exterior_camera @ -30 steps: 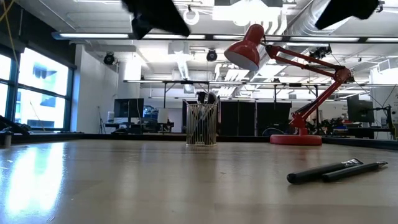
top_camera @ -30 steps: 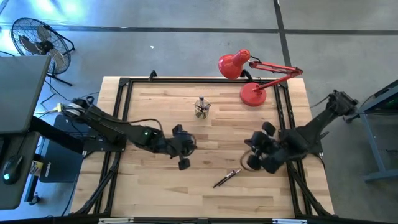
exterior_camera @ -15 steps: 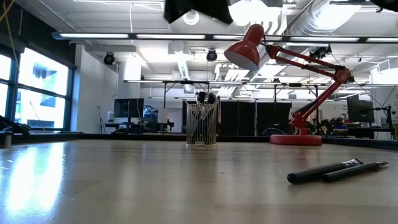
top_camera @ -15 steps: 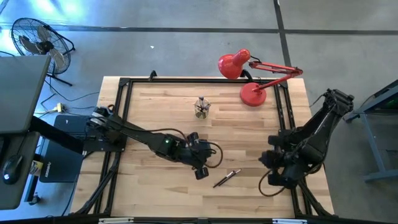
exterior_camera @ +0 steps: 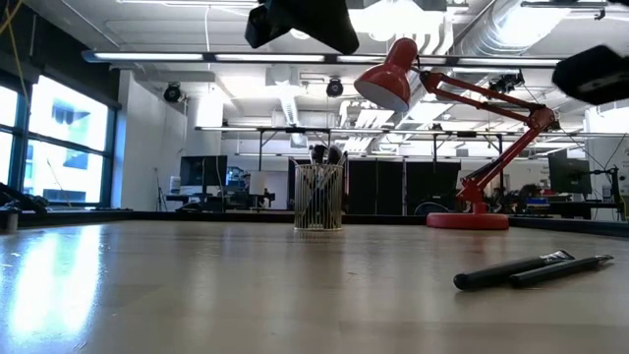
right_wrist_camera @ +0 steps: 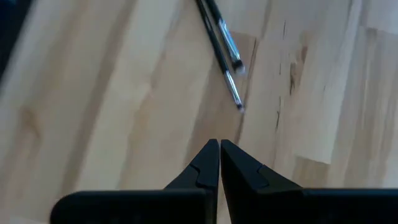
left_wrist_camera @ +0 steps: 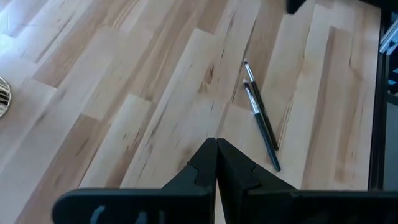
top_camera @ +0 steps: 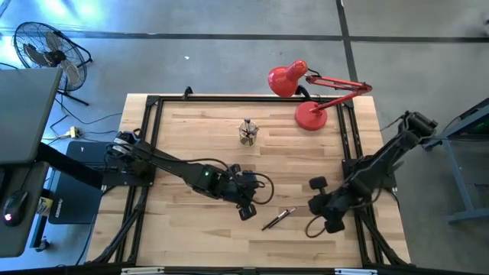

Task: Pick & Place Makeup Brushes
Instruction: Put the eyeshadow brush into the makeup brush holder

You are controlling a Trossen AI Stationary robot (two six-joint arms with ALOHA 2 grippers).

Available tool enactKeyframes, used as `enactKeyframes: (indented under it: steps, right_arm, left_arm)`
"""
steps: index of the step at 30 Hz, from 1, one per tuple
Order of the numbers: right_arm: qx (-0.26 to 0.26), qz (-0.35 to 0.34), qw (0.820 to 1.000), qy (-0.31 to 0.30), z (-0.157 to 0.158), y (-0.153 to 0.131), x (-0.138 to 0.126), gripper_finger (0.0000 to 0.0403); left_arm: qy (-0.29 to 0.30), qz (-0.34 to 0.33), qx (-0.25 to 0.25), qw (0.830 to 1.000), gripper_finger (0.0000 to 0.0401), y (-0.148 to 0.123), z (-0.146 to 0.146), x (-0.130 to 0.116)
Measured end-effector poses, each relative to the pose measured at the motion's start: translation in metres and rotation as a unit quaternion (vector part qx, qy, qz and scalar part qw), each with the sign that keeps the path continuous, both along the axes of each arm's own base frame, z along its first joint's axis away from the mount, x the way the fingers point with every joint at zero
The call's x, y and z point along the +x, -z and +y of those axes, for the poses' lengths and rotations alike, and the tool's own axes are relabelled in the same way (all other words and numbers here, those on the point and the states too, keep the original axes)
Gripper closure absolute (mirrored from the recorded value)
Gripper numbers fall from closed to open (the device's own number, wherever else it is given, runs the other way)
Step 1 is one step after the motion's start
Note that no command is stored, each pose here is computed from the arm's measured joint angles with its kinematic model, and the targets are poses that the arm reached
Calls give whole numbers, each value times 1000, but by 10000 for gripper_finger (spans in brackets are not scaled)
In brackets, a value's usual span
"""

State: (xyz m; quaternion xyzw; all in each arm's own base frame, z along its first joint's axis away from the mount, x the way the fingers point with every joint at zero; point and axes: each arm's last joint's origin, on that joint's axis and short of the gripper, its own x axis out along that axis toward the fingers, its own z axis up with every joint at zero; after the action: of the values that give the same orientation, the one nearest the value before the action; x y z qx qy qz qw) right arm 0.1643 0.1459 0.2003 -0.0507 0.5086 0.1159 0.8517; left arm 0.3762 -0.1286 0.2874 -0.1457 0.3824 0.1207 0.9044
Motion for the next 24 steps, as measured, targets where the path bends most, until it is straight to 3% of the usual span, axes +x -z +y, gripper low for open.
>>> enactKeyframes:
  steps: [7, 13, 24]
  right_arm:
    - [-44, 48, 997, -36, 0, 17, 27, 373]
    - [-82, 90, 992, -19, 5, 32, 52, 339]
    - [-116, 120, 985, -36, 3, 53, 67, 294]
  left_arm:
    - [-3, 1, -13, 1000, 401, 0, 0, 0]
    - [-4, 1, -12, 1000, 401, 0, 0, 0]
    - [-14, -1, -20, 1000, 401, 0, 0, 0]
